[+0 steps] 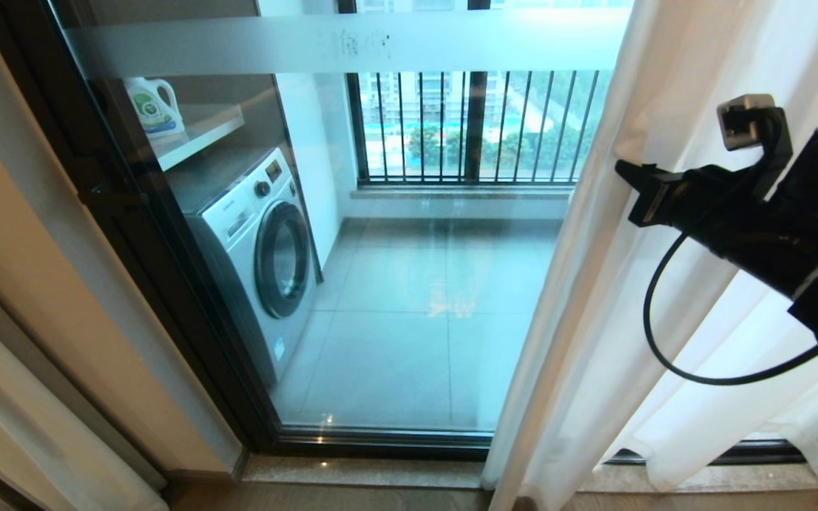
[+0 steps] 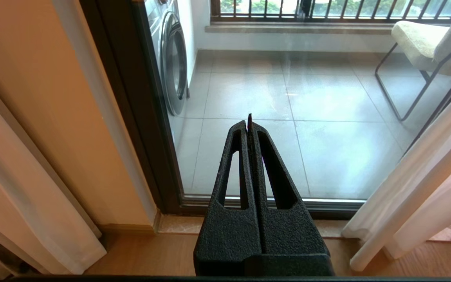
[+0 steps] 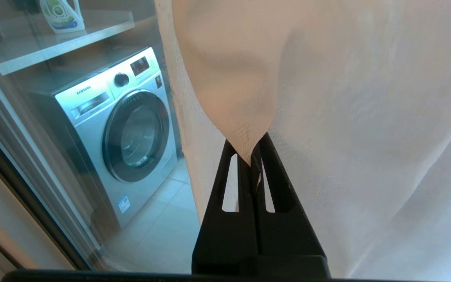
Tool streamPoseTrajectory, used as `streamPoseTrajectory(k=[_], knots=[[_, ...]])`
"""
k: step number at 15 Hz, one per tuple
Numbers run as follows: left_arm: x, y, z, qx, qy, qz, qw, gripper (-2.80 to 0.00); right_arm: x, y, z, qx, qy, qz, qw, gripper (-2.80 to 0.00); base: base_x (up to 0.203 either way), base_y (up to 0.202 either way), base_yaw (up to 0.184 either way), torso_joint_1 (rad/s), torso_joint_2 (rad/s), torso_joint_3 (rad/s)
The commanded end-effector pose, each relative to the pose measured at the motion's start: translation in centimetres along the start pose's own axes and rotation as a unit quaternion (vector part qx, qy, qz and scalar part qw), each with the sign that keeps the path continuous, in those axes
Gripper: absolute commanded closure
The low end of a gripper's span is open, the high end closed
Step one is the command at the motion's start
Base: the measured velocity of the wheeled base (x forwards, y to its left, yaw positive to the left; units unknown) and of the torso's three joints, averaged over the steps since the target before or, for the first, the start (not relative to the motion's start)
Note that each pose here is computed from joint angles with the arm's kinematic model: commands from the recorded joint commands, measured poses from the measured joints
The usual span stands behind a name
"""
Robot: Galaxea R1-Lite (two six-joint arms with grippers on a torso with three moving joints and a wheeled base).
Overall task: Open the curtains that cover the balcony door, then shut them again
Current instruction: Pull the inner curtains open on both sides
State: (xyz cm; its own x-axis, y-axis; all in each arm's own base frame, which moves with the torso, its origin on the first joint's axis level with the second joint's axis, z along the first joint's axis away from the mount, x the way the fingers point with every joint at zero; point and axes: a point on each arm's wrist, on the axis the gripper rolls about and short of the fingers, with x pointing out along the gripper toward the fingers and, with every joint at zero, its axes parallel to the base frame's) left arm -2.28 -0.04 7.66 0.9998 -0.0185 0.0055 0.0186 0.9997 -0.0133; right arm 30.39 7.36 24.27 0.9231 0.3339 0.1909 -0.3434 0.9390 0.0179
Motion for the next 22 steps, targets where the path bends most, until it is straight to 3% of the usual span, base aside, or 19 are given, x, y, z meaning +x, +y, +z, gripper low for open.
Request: streamPoseTrajectory(k=[1, 15, 22], knots=[[0.0, 0.0, 0.0, 0.0, 0.0, 0.0, 1.0, 0.0, -0.5, 0.1, 0.7, -0.001, -0.01, 0.001, 1.0, 0.0, 0.0, 0.0, 0.0, 0.0, 0.0, 0.0], [0.0, 0.0, 0.0, 0.0, 0.0, 0.0, 1.0, 0.0, -4.7, 0.6, 4.0, 0.013, -0.054, -0.01, 0.998, 0.0, 0.0, 0.0, 0.0, 0.0, 0.0, 0.0], [0.0, 0.0, 0.0, -0.001, 0.0, 0.0, 1.0, 0.0, -5.3, 0.5, 3.9, 0.024, -0.051, -0.012, 0.998, 0.0, 0.0, 0.0, 0.0, 0.0, 0.0, 0.0]])
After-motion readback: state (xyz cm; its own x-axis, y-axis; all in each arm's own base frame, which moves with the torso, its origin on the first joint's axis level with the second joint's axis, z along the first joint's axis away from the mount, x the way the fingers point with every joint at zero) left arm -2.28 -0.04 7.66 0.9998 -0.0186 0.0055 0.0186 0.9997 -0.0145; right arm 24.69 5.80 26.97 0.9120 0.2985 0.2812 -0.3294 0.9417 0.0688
